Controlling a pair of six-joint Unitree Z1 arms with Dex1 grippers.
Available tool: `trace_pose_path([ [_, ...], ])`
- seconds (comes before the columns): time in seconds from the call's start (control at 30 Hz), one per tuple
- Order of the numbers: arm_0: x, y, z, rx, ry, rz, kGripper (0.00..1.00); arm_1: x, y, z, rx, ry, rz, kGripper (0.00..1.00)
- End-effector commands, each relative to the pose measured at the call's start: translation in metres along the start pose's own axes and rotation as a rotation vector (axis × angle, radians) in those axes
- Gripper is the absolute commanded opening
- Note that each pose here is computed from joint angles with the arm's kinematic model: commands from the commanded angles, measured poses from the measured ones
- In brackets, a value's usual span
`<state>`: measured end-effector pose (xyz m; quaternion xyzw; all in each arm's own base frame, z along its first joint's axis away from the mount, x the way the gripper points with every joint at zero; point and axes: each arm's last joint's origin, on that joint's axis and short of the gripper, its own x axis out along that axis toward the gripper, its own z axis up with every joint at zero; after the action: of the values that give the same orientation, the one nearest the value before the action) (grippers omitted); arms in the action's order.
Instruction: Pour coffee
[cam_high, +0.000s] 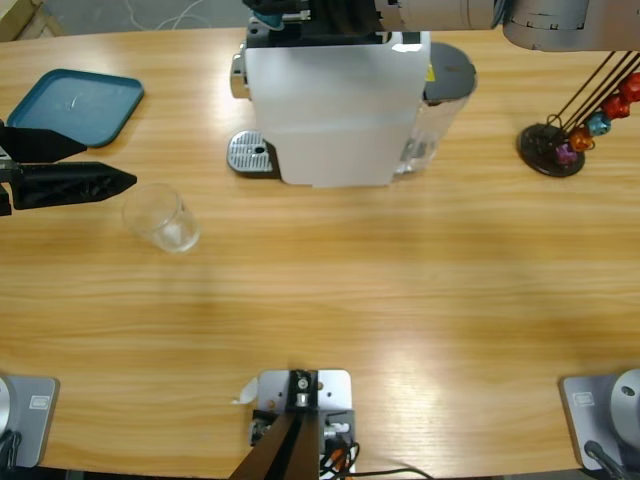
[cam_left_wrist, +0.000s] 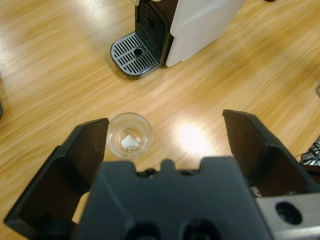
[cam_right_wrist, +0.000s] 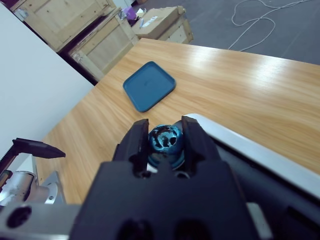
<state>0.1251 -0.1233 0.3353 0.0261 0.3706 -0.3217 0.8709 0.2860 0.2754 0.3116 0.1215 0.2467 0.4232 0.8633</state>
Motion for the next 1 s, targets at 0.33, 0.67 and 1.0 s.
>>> trace_pose_path([
  [0.33, 0.002, 0.002, -0.015, -0.006, 0.033, 0.007, 0.996, -0.002, -0.012, -0.016, 0.021, 0.05, -0.097, 0.906],
  [0.67, 0.002, 0.002, -0.014, -0.006, 0.03, 0.001, 0.996, -0.006, 0.033, 0.018, -0.133, 0.028, -0.132, 1.0],
  [1.0, 0.001, 0.001, -0.014, -0.006, 0.024, -0.003, 0.996, -0.007, 0.073, 0.028, -0.217, 0.048, 0.052, 1.0],
])
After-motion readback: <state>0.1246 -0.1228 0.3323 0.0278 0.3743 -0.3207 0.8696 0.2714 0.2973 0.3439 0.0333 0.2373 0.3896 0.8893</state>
